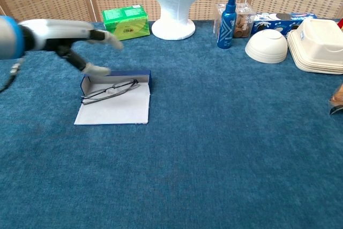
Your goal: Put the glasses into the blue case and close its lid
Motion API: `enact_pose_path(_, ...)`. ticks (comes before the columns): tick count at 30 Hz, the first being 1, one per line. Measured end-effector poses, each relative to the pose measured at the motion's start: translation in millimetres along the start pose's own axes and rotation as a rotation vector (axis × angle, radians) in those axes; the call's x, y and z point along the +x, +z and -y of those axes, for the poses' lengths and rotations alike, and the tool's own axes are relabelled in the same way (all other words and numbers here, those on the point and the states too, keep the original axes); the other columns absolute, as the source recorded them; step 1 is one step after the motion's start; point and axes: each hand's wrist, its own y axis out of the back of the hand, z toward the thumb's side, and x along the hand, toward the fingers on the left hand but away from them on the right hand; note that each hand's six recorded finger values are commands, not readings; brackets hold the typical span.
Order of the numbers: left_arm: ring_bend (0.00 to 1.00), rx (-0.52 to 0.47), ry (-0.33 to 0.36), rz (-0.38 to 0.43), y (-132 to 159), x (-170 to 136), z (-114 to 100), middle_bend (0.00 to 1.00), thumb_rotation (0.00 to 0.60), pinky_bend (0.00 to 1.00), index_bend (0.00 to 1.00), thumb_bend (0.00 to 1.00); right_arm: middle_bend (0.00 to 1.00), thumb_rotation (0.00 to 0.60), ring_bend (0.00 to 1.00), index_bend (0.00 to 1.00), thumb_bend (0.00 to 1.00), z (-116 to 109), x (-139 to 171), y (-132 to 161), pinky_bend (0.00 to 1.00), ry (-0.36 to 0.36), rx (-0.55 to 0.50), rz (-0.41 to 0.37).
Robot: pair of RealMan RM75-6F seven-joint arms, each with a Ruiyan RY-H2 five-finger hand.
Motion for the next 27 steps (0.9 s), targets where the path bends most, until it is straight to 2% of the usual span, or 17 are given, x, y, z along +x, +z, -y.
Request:
enact_pose_path(6, 0.00, 0.021, -0.026, -0.055, -36.0, -39.5, 10.6, 0.00, 0.398, 0.00, 0.33, 0.30, 0.13, 0.587, 0.00, 0.00, 0.26, 10.7, -6.7, 8.4, 0.16, 0.027, 0.000, -0.025)
enact_pose_path(12, 0.00, 0.011, -0.081, -0.124, -65.4, -61.9, 30.9, 0.00, 0.391, 0.00, 0.36, 0.30, 0.13, 0.581, 0.00, 0.00, 0.26, 18.4, -10.3, 13.4, 0.16, 0.047, -0.002, -0.037)
enact_pose_path(18, 0.00, 0.017, -0.115, -0.130, -67.3, -60.2, 42.2, 0.00, 0.386, 0.00, 0.35, 0.30, 0.13, 0.587, 0.00, 0.00, 0.26, 16.8, -10.3, 12.3, 0.16, 0.044, -0.002, -0.034)
enact_pose_path(27, 0.00, 0.054, -0.126, -0.125, -58.6, -45.1, 48.4, 0.00, 0.378, 0.00, 0.30, 0.30, 0.13, 0.589, 0.00, 0.00, 0.26, 11.8, -7.2, 7.9, 0.16, 0.031, -0.001, -0.020)
